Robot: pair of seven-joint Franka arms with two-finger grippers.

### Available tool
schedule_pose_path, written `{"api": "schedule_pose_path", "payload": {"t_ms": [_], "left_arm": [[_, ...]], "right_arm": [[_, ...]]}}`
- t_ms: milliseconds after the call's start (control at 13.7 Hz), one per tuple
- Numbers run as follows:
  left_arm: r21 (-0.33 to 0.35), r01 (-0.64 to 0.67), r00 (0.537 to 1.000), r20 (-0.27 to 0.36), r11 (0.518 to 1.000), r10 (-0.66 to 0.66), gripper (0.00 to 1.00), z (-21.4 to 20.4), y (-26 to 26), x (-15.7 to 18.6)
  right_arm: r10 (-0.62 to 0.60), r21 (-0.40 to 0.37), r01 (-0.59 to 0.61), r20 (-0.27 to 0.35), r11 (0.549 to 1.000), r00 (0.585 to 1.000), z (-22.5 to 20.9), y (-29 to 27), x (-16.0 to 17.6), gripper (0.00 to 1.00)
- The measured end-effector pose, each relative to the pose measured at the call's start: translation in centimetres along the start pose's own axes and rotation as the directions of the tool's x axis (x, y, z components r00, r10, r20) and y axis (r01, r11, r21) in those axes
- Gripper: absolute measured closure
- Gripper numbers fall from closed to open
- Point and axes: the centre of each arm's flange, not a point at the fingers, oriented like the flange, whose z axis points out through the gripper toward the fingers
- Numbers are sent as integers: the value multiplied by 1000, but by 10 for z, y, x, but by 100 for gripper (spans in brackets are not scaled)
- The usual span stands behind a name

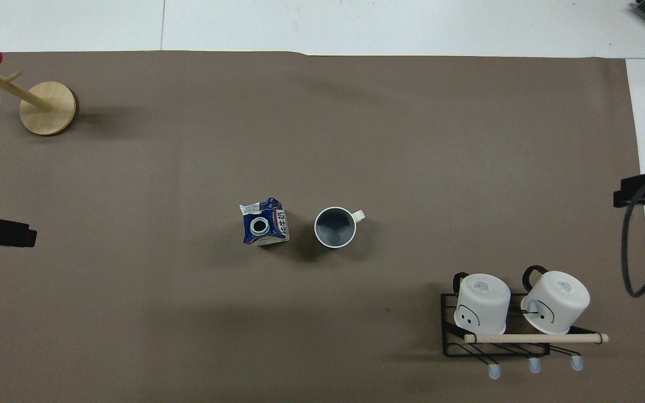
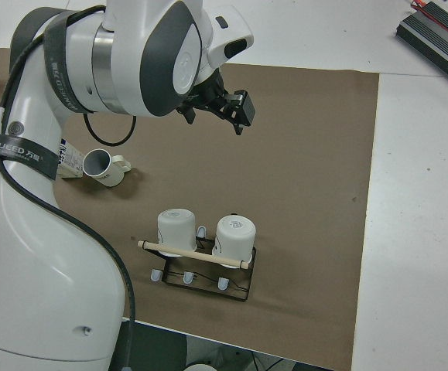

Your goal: Place cup and milk on table

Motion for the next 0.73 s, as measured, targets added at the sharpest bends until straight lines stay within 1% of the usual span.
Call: {"api": "schedule_pose_path", "payload": {"t_ms": [730], "left_arm": [[13, -10, 1000, 1, 1000, 10, 0, -4, 3, 0]], "right_arm": [[-12, 3, 12, 3, 1000, 1000, 0, -6, -1, 0]]}}
